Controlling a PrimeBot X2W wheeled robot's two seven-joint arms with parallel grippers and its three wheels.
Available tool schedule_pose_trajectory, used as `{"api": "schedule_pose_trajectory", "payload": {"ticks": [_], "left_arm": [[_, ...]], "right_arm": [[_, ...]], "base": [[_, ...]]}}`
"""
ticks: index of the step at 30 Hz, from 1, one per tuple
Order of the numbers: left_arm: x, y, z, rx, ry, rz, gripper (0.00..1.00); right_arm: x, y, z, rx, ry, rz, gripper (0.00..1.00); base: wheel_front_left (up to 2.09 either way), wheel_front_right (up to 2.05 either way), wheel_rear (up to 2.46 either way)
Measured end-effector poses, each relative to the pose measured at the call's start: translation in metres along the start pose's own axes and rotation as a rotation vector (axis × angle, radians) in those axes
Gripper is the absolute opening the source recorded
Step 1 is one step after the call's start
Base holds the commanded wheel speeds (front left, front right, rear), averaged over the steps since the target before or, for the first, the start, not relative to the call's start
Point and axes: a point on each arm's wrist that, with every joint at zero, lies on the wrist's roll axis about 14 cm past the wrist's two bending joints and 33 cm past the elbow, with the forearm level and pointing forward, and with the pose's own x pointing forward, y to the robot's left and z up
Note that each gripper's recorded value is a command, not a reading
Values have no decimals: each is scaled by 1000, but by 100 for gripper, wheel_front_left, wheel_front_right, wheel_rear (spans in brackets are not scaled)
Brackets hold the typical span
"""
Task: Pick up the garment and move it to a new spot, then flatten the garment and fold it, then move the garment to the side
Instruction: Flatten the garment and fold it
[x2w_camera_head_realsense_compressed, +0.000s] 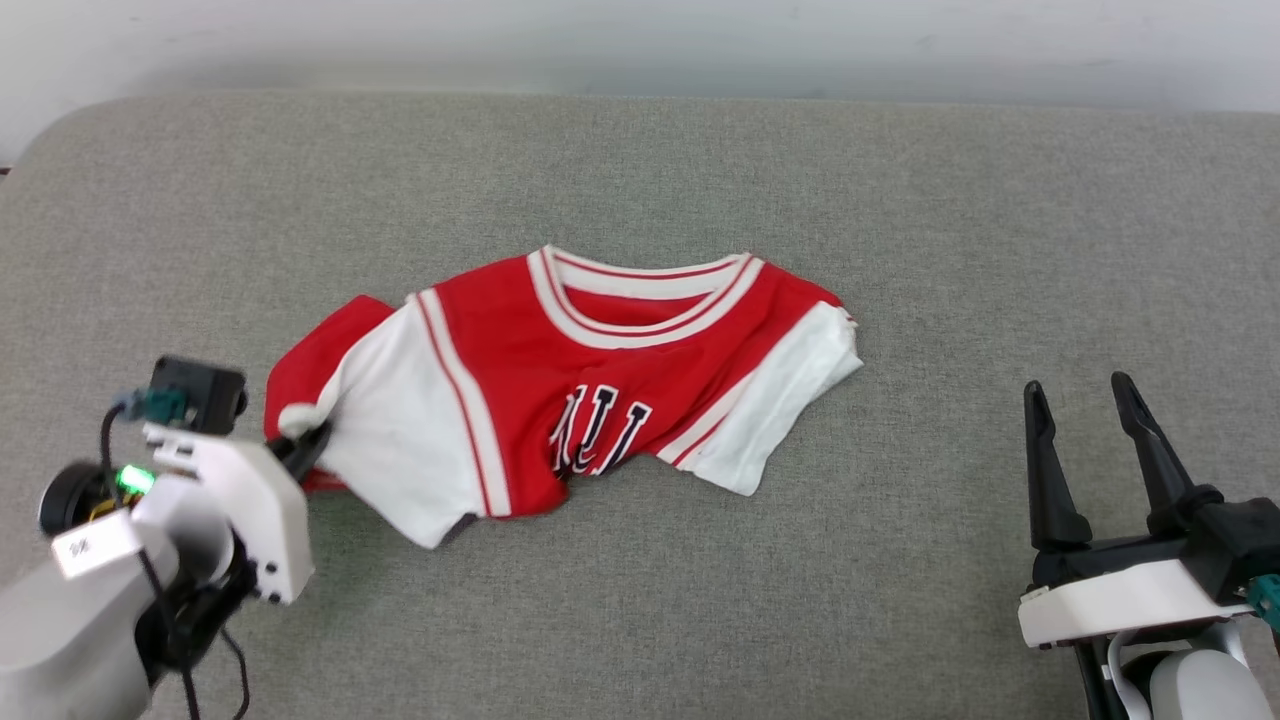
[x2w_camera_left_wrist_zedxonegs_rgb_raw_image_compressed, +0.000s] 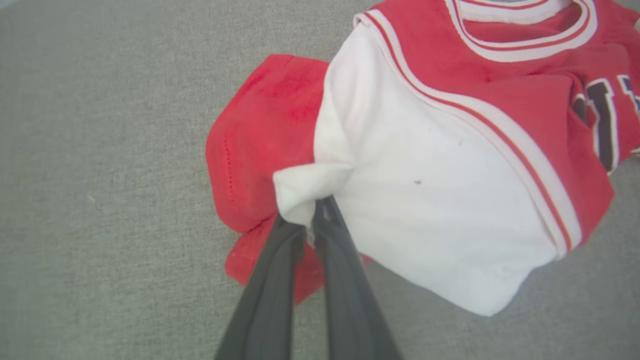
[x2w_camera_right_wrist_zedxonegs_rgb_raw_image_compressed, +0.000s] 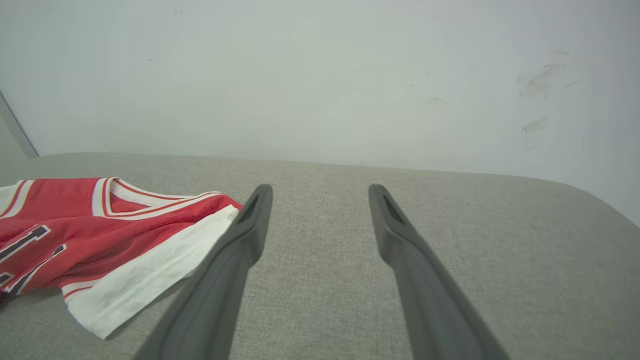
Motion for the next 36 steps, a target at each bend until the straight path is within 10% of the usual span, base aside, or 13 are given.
{"api": "schedule_pose_trajectory", "payload": {"ticks": [10,11,12,36], "left_arm": [[-14,19,-68,-129,125,86,0],[-14,19,-68,-132,114,91,85],[-14,20,-66,-129,93,99,100],[-108,-15,45,3,-606,366,100]], "right_arm": [[-3,0,-2,-8,8,1,100],[-4,0,-2,-9,10,1,100],[-5,1,0,-9,7,3,100],[-32,10,43,-17,-101,22,100]], "base": [[0,0,0],[0,0,0],[0,0,0],[0,0,0]]}}
